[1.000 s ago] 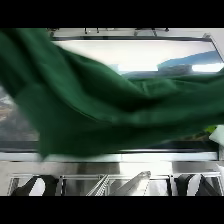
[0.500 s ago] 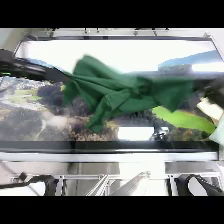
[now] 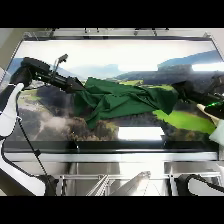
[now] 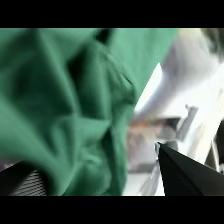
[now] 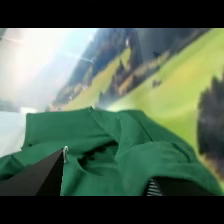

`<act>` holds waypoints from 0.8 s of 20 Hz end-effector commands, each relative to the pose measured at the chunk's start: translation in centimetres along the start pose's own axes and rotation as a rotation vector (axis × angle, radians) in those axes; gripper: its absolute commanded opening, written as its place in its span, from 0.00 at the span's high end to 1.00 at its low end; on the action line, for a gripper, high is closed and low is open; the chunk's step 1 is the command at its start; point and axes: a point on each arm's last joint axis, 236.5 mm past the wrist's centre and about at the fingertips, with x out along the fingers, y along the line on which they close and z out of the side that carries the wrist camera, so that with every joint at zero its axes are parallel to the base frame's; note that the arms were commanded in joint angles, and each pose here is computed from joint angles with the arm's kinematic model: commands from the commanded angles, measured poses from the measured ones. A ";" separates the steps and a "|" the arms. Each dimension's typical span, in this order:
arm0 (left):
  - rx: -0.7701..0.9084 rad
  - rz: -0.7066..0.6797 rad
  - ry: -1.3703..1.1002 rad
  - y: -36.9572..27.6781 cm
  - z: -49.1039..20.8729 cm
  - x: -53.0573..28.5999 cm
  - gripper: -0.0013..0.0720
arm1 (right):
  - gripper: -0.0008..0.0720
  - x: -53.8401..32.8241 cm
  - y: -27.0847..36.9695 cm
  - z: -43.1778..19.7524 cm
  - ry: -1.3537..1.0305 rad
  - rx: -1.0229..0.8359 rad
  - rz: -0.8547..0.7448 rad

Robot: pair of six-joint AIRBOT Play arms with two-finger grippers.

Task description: Fold the shirts.

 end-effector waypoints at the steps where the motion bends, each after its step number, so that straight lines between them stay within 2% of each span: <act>1: -0.118 0.035 -0.089 2.5 1.7 -5.2 0.00 | 0.33 -2.6 0.5 2.8 0.039 0.054 0.003; 2: -0.154 0.028 -0.089 2.8 1.3 -6.6 0.00 | 0.40 -3.8 0.5 2.5 0.088 0.072 0.004; 3: -0.188 0.010 -0.070 2.9 0.2 -7.7 0.00 | 0.54 -4.8 0.7 1.6 0.131 0.068 0.014; 5: -0.250 -0.025 -0.040 3.3 -1.7 -9.2 0.00 | 0.54 -5.8 0.7 0.3 0.184 0.040 -0.019; 8: -0.328 -0.051 -0.038 4.1 -4.1 -9.6 0.00 | 0.54 -6.8 1.0 1.6 0.116 0.000 -0.072; 9: -0.345 -0.065 -0.028 4.2 -4.9 -9.2 0.00 | 0.54 -7.1 0.9 2.2 0.088 0.005 -0.091; 10: -0.367 -0.081 -0.013 4.3 -5.8 -8.7 0.00 | 0.47 -7.2 0.3 2.2 0.086 0.028 -0.122; 11: -0.380 -0.096 0.001 4.2 -6.6 -8.1 0.00 | 0.33 -7.2 -0.5 1.6 0.107 0.051 -0.157; 12: -0.389 -0.113 0.015 4.0 -7.5 -7.5 0.00 | 0.28 -7.2 -1.9 0.5 0.140 0.068 -0.207; 16: -0.404 -0.126 0.029 3.7 -9.1 -5.6 0.00 | 0.30 -6.4 -8.3 -3.4 0.199 0.154 -0.353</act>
